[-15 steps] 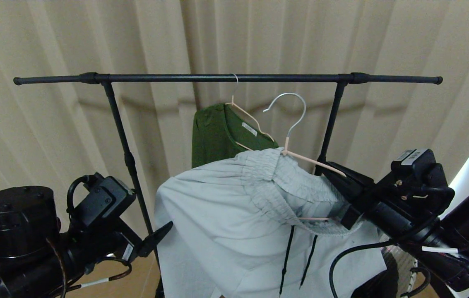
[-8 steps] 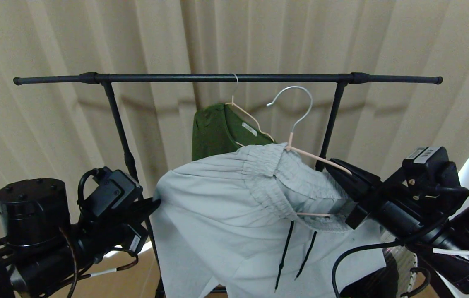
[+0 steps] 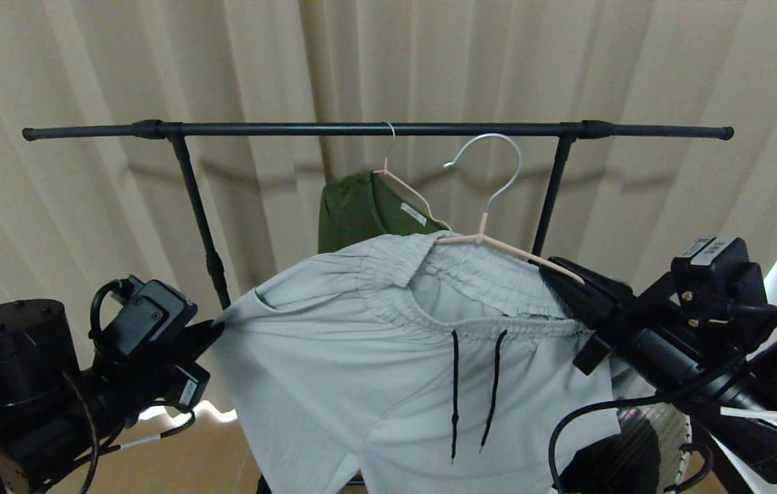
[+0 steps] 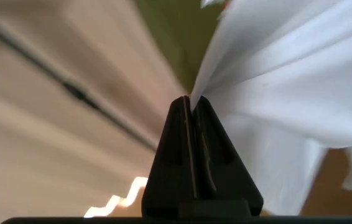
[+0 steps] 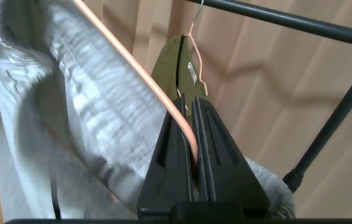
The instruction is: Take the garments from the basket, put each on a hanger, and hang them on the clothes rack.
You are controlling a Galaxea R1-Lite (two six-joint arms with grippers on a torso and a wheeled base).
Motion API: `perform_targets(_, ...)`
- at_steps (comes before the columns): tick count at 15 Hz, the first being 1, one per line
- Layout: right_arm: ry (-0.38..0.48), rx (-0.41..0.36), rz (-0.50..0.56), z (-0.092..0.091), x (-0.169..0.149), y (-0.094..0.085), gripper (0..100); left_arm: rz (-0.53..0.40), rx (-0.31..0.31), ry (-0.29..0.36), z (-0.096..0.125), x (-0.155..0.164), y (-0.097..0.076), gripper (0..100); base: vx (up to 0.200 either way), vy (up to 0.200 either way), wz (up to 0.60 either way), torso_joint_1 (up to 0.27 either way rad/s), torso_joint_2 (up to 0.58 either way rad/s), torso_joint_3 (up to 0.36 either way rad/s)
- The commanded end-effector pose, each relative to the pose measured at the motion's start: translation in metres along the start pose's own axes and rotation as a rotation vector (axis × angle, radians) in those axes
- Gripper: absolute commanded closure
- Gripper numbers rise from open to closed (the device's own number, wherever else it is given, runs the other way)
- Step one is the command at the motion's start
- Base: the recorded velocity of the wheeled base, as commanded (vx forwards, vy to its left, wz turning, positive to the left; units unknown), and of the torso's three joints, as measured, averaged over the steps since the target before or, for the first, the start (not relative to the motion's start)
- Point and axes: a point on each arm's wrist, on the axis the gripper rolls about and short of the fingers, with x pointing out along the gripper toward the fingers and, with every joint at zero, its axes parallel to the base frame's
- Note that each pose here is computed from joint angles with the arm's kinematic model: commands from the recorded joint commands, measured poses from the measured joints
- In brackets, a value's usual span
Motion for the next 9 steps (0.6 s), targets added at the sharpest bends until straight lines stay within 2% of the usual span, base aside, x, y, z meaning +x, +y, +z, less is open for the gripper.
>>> perform_targets(1, -0.009, 0.0, -0.004, 0.0011, 0.0, -0.0007, 100, 0.024, -0.009, 0.016, -0.0043, -0.002, 0.0043, 100, 0.0, 0.0, 0.0, 0.0, 0.0, 0.0)
perform_targets(4, -0.01, 0.0, -0.006, 0.0014, -0.0002, -0.0011, 100, 0.029, -0.007, 0.023, -0.0054, -0.0027, 0.0049, 100, 0.0, 0.0, 0.0, 0.0, 0.0, 0.0)
perform_targets(5, -0.01, 0.0, -0.006, 0.0015, -0.0002, -0.0008, 100, 0.035, -0.005, 0.029, -0.0054, -0.0038, 0.0029, 0, 0.0, 0.0, 0.0, 0.0, 0.0, 0.0)
perform_targets(9, -0.005, 0.0, -0.007, 0.0004, -0.0001, -0.001, 100, 0.034, 0.003, 0.006, -0.0012, -0.0082, 0.0016, 0, 0.0, 0.0, 0.0, 0.0, 0.0, 0.0)
